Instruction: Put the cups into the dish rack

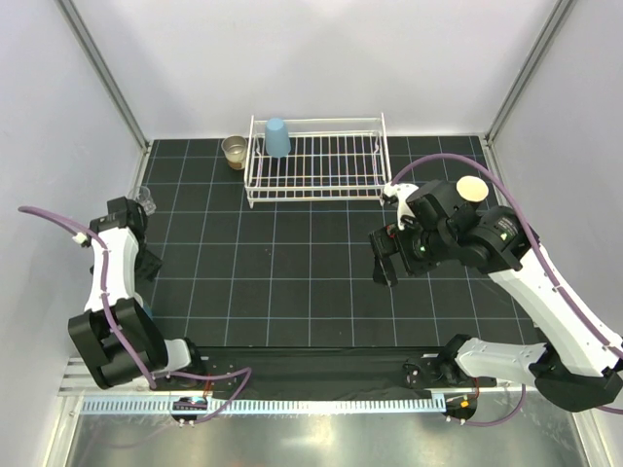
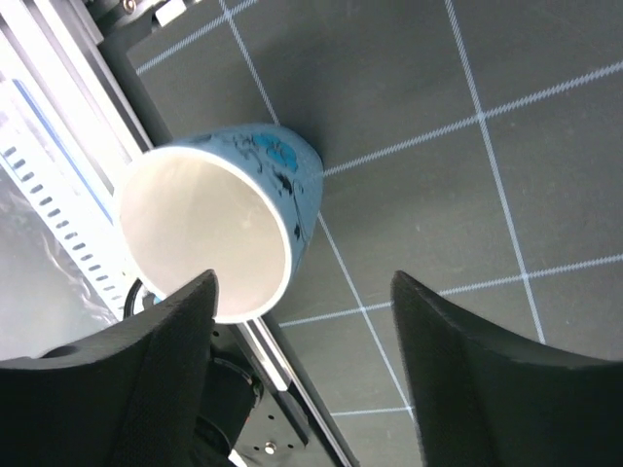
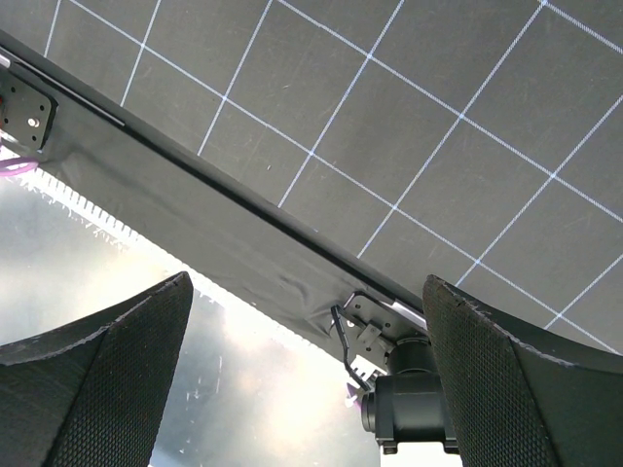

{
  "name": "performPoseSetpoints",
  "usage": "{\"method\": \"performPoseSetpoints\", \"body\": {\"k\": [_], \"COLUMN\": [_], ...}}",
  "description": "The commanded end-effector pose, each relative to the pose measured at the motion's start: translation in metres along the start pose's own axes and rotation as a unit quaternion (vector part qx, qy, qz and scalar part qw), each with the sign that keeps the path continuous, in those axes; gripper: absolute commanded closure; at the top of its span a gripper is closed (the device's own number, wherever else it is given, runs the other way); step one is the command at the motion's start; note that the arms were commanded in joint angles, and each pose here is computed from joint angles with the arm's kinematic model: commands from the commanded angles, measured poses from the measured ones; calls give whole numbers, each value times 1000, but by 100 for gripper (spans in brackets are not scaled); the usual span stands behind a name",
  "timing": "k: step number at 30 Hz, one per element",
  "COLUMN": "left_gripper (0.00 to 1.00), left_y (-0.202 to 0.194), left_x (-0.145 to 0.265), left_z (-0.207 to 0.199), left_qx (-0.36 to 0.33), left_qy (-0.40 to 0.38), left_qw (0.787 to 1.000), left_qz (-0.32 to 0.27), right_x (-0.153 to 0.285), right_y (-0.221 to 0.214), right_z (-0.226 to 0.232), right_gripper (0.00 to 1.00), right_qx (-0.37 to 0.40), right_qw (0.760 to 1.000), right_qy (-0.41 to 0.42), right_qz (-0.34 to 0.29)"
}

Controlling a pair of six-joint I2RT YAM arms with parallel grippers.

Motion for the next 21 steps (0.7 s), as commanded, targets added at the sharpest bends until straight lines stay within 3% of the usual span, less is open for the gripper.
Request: {"method": "performPoseSetpoints", "body": {"k": [1,16,20,21], "left_gripper": [33,35,41,47], "left_y": [9,6,6,6], "left_x": [-7,-34,-36,-36], "left_z": [-5,-11,-12,-12], "left_qx": [7,-3,-3,-2], "left_qy": [-7,32,33,32], "left_qw": [1000,999,999,999], "left_qz": [-10,13,13,12], "right_x": [8,3,3,2], "right_y": [-4,-1,0,0], "right_z": [-2,0,1,0], "right_gripper": [0,0,0,0], "right_qx": [13,15,14,13], "right_qw": [1000,1000,1000,1000], "right_qy": [-10,-9,-10,-10], "right_qz": [3,10,8,9]}}
Point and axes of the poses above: each gripper's point midway between its finger pads, its own x axis back along the fingers, its own z axis along the line the jaws close on, y = z × x, the point moved 8 cm from there along x, back along the fingers, and after that the axes turned 2 degrees about x, right-handed, at the moved point
